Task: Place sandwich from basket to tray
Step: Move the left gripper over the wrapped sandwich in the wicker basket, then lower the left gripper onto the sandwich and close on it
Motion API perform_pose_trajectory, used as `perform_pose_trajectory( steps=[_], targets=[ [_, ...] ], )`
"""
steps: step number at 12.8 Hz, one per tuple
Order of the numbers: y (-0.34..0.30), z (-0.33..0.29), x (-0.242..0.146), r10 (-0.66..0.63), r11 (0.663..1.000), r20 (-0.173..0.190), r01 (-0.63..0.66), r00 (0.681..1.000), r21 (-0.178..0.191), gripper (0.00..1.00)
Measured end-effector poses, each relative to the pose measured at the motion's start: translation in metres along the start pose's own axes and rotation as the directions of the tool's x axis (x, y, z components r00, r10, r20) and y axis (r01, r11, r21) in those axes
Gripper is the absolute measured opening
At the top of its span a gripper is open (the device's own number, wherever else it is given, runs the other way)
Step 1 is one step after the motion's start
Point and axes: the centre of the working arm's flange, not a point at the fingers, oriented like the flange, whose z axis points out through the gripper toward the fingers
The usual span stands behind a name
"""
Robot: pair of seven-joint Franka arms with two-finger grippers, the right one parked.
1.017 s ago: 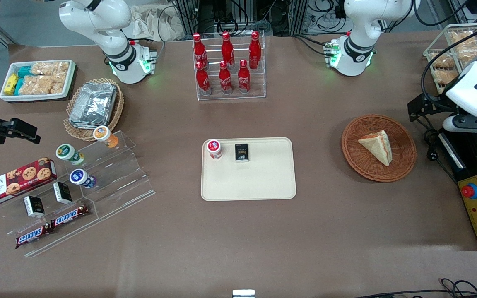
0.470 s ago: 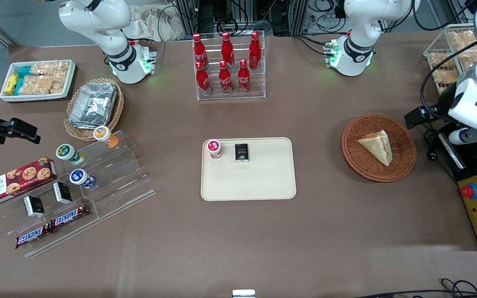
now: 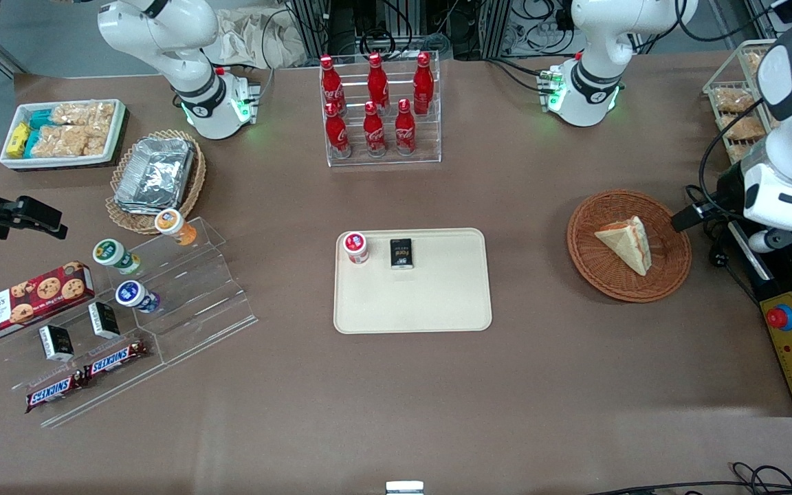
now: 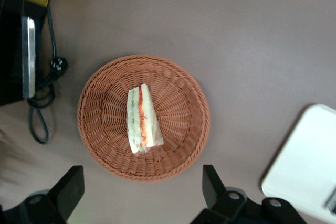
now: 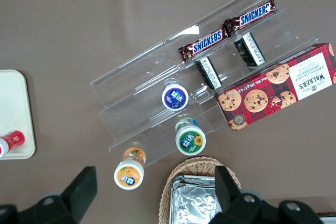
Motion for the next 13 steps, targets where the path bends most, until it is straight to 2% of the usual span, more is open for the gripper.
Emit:
perform_pose_trajectory(
  steps=[3, 9, 13],
  targets=[
    [-0.022, 0.043, -0.022, -0.116, 0.993, 0.0, 0.116, 0.993, -0.019, 1.0],
    [-0.032, 0.137, -0.048, -0.219, 0.975, -0.029, 0.218, 0.975, -0.048, 1.0],
    [-0.035, 0.174, -0.049, -0.304, 0.952, -0.01, 0.303, 0.953, -0.029, 1.0]
  ],
)
